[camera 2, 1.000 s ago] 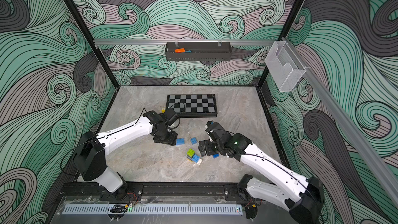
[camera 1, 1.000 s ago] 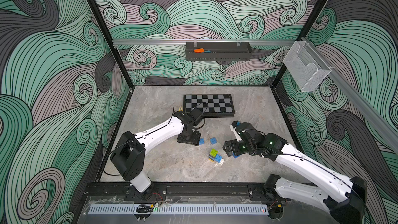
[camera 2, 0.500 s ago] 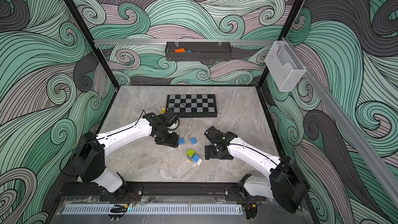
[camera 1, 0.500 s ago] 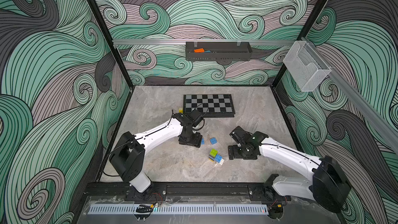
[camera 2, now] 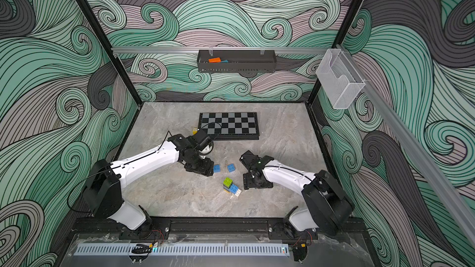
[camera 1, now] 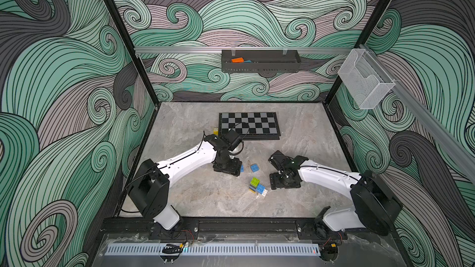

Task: Assemble a giraffe with lego
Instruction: Pick up the lego brick from the center of the board.

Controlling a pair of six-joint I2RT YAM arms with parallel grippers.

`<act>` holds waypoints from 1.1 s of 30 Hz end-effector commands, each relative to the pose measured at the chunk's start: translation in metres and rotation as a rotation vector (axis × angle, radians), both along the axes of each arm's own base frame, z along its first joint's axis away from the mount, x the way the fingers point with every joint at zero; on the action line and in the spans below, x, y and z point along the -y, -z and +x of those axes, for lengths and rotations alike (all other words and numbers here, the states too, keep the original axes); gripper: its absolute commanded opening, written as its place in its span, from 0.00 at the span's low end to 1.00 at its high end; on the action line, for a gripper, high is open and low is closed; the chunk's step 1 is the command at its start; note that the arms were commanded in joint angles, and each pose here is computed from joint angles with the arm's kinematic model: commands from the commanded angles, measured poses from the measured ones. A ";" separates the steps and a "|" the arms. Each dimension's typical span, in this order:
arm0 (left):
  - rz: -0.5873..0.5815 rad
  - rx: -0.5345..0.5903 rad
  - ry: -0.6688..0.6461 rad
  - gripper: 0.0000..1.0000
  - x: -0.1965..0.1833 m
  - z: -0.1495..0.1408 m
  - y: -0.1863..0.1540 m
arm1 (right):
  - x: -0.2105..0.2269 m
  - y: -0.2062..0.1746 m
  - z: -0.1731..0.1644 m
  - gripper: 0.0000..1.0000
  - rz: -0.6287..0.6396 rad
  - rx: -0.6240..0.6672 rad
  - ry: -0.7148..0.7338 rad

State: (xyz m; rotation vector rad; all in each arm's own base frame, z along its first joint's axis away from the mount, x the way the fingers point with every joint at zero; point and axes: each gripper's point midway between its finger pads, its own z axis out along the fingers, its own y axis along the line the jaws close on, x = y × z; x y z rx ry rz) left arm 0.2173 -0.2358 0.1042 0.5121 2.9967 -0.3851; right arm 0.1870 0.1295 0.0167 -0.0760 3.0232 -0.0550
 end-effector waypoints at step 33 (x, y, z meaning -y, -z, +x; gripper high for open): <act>0.024 -0.008 -0.057 0.72 -0.016 -0.011 -0.004 | -0.002 0.002 0.001 0.49 0.047 0.048 -0.049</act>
